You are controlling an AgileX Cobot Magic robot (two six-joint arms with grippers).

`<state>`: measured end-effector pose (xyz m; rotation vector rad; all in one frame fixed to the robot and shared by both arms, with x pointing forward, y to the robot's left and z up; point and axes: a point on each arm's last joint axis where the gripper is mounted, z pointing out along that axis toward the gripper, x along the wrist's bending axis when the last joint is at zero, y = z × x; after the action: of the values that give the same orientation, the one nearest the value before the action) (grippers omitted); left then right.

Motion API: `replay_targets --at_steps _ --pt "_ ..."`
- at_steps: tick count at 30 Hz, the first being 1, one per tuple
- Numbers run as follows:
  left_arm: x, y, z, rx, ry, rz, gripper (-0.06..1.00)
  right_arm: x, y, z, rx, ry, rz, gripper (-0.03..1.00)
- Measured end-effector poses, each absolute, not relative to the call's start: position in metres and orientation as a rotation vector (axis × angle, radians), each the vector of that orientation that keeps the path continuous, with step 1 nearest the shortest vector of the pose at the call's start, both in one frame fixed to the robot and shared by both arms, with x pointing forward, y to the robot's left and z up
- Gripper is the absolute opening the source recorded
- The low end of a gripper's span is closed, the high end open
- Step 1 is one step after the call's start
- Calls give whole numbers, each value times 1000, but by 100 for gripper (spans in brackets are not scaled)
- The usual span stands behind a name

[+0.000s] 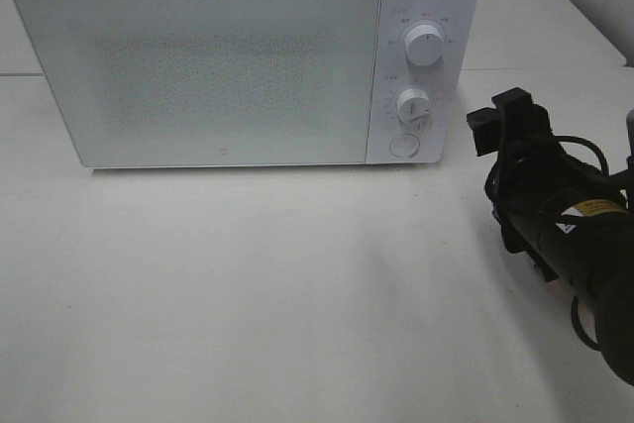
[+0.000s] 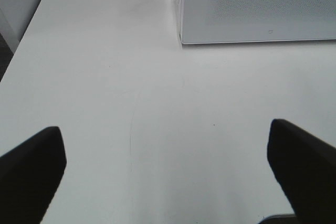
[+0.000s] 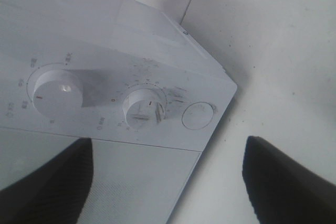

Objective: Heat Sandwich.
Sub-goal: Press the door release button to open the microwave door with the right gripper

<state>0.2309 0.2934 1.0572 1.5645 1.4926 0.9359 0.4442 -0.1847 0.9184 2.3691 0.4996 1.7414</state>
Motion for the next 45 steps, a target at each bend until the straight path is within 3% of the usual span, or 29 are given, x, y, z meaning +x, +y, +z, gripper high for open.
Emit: replay_targets --at_steps 8,12,16,17,18,21,25,45 --pt "231 293 1057 1564 1493 936 99 443 -184 916 2510 300 1780 72" --pt "231 293 1057 1564 1493 936 99 443 -185 916 2527 266 1784 63" --pt "231 293 1057 1564 1493 936 99 443 -185 916 2535 253 1786 39" --pt "231 293 1057 1564 1493 936 99 443 -185 916 2535 253 1786 39" --pt "231 293 1057 1564 1493 936 99 443 -185 915 2539 252 1783 27" --pt "231 293 1057 1564 1493 936 99 442 -184 913 2564 259 1755 6" --pt "231 293 1057 1564 1493 936 99 442 -184 913 2564 259 1755 1" --pt "231 293 1057 1564 1493 936 99 465 -161 903 2613 298 1714 1"
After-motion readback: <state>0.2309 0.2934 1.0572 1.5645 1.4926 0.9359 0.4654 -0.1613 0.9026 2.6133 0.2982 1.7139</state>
